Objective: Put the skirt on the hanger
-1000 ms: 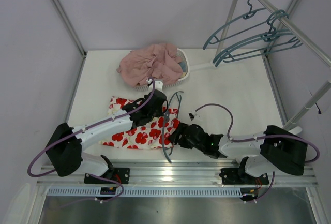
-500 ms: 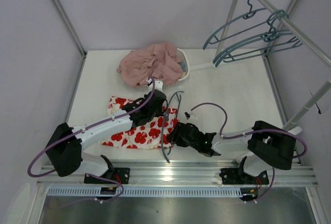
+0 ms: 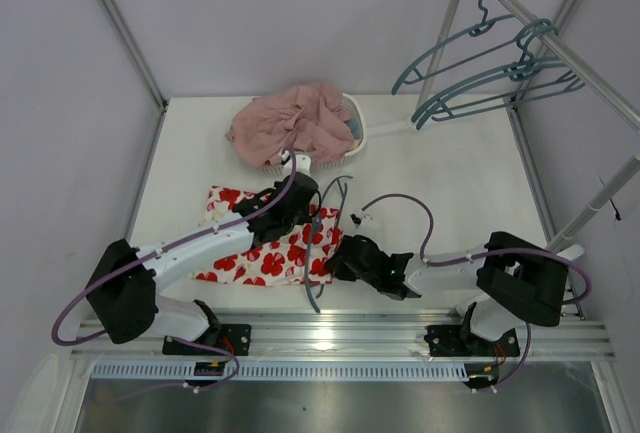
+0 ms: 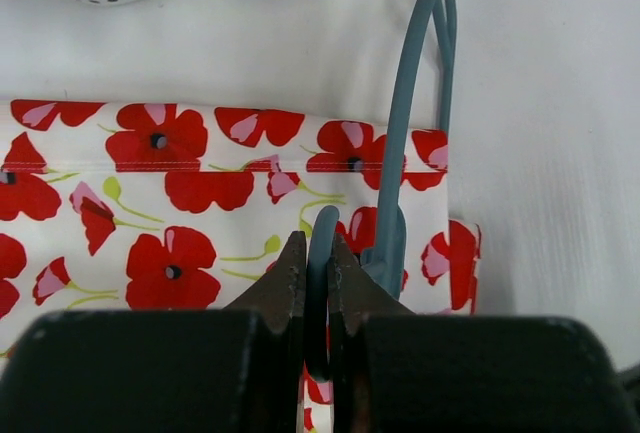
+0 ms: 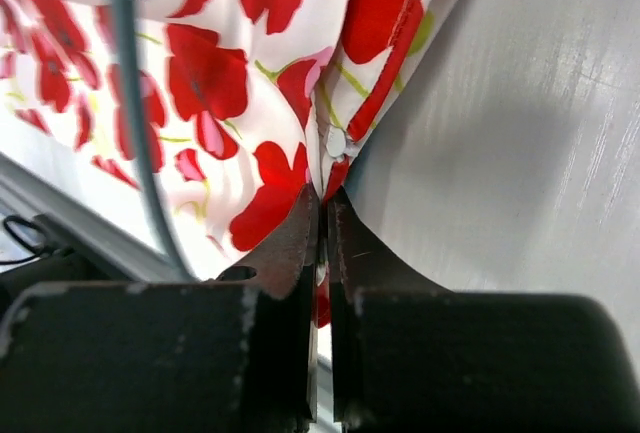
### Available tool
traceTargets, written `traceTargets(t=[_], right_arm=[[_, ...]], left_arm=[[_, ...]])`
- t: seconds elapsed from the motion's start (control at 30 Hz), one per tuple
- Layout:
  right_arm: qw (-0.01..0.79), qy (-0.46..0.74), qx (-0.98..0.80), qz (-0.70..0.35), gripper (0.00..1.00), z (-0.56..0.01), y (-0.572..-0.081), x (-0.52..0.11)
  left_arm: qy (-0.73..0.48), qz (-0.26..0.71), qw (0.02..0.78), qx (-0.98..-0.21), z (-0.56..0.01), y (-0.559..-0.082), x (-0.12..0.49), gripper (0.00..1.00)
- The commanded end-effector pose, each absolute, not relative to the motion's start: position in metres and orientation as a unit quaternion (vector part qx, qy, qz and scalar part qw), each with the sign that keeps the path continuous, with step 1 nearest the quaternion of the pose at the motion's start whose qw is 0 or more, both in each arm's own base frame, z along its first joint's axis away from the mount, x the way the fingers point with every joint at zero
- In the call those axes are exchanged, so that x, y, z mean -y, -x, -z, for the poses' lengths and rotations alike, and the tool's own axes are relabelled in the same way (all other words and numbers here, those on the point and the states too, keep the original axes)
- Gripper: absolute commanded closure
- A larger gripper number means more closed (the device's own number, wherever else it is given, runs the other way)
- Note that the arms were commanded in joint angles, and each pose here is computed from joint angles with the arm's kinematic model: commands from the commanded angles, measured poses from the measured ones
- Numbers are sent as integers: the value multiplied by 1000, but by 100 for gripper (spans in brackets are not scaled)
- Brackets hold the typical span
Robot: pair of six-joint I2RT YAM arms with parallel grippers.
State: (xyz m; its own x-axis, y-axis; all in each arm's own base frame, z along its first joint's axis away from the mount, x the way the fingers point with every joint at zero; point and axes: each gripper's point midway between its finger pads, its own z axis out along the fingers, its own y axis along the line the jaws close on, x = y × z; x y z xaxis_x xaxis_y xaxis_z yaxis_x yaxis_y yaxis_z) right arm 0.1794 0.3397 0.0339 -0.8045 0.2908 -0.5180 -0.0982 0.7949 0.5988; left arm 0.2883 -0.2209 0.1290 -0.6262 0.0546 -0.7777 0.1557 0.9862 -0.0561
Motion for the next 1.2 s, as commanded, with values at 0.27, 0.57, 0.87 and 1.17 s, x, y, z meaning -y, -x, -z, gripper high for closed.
traceTargets(t=[0.27, 0.57, 0.87, 1.17], right_arm=[[392, -62, -831, -389, 100, -145, -192, -336], [409, -64, -837, -358, 100, -150, -182, -303], [391, -64, -854, -338, 100, -122, -162, -269], [375, -29, -865, -331, 100, -93, -151, -263]], left_arm=[[-56, -6, 391, -919, -93, -281, 183, 100], [-49, -10, 392, -919, -94, -283, 176, 100], [-45, -29, 397, -916, -102, -281, 159, 100], [-41, -39, 398, -915, -110, -278, 149, 100]])
